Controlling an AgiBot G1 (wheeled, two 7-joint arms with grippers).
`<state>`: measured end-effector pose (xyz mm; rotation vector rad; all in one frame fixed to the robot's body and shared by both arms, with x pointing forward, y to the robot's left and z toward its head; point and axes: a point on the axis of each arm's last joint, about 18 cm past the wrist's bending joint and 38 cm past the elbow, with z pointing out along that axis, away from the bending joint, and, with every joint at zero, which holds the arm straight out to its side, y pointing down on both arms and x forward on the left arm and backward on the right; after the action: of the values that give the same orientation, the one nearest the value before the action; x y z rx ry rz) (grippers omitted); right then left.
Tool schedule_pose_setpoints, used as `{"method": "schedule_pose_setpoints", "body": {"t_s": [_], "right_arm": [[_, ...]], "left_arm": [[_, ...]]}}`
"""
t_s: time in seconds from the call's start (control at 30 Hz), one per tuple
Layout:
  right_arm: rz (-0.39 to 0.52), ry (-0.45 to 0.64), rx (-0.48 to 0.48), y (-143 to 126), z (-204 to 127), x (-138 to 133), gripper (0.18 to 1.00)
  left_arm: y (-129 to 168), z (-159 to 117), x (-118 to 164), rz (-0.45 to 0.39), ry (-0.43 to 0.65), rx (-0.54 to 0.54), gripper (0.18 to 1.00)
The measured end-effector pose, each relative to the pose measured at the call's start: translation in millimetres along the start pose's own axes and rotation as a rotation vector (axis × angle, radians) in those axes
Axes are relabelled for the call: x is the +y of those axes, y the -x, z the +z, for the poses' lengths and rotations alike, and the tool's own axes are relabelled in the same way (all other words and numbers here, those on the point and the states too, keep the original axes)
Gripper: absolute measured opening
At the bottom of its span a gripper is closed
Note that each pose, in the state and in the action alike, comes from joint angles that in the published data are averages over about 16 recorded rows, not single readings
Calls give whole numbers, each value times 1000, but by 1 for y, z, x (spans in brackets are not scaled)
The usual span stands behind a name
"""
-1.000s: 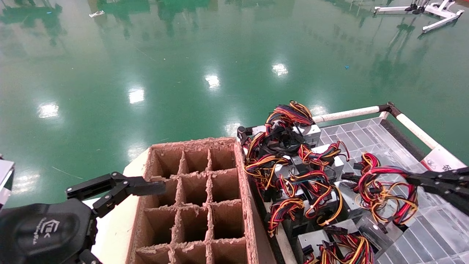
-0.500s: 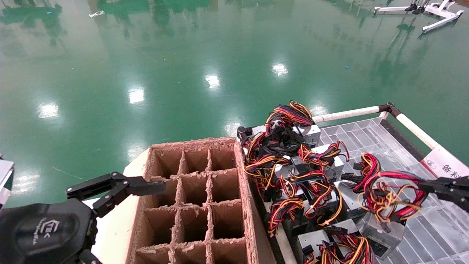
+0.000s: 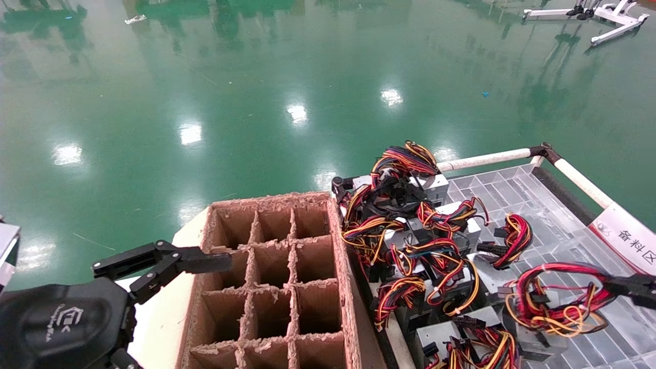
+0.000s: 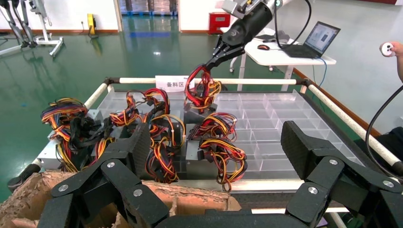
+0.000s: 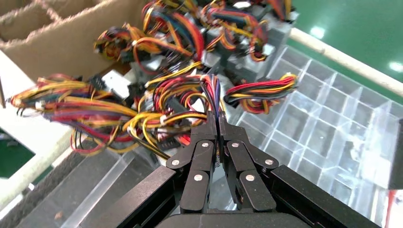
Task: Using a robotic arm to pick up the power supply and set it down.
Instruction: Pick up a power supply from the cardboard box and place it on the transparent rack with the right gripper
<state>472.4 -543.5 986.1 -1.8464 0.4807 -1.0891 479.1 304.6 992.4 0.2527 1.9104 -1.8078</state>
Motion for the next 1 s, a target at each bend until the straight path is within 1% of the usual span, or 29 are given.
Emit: {"method": "schedule_pose_setpoints", "body": {"t_s": [0.27,0.67,1.0], "right_arm": [[67,-16,23,4,-9,12,192],[169,-45,7,21,-23,29,192],[256,-66,21,32,-37,46,192]], "left_arm": [[0,0,0,0,0,0,1000],[0,0,0,0,0,0,1000],[0,0,0,0,0,0,1000]]}}
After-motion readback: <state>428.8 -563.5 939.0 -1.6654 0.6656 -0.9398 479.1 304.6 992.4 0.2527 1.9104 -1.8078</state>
